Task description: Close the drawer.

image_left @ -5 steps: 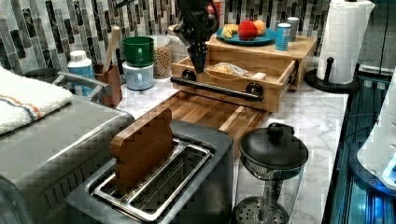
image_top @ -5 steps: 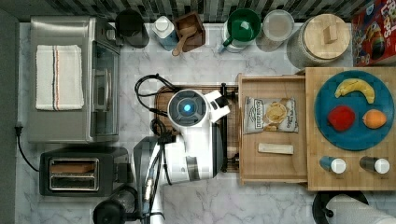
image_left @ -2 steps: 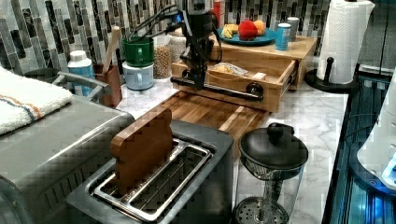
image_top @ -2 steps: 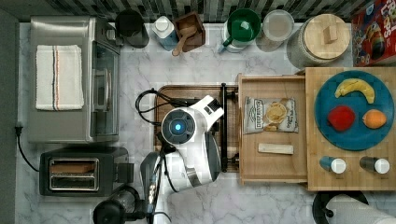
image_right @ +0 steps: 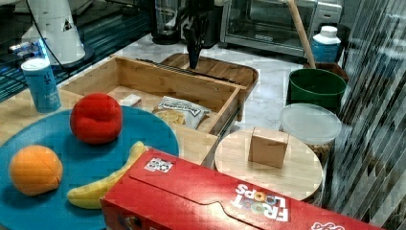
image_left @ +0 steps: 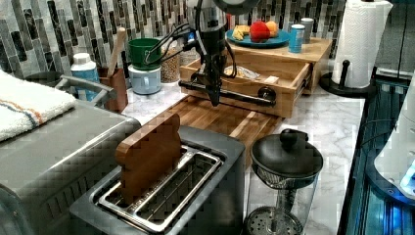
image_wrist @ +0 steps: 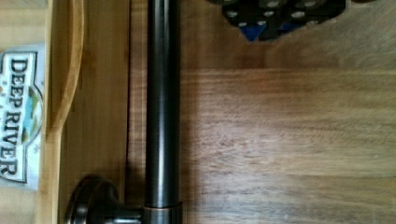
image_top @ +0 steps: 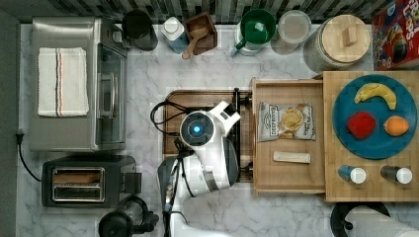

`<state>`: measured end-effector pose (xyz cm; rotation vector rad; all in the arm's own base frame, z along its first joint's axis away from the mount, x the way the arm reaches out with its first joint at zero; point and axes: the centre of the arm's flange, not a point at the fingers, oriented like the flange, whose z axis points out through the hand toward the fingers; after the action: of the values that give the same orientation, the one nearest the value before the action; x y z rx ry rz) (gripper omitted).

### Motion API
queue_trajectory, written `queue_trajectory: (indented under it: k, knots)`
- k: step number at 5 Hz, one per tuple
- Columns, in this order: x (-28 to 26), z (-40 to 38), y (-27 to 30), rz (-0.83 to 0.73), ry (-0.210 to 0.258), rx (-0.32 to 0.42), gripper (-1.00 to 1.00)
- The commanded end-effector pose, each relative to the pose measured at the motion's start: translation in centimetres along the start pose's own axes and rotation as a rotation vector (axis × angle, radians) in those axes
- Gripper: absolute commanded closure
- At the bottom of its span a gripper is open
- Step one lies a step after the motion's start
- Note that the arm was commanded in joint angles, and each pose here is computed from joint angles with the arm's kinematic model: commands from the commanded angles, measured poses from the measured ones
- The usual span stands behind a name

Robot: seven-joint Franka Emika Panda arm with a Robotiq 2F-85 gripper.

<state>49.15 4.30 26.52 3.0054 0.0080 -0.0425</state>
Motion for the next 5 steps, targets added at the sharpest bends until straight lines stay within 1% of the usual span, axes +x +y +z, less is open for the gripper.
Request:
queue_trajectory:
  k: [1,2,3,4,5]
  knots:
    - [2.2,-1.0,9.1,-0.154,0.049,-0.045,1.0]
    - [2.7,-2.2,12.1,-0.178,0.041,-0.068,1.0]
    - [4.0,-2.0,15.4,-0.211,0.057,-0.081,1.0]
    - [4.4,-2.4,19.9,-0.237,0.101,-0.114,1.0]
    - [4.7,-2.7,23.8,-0.223,0.054,-0.092,1.0]
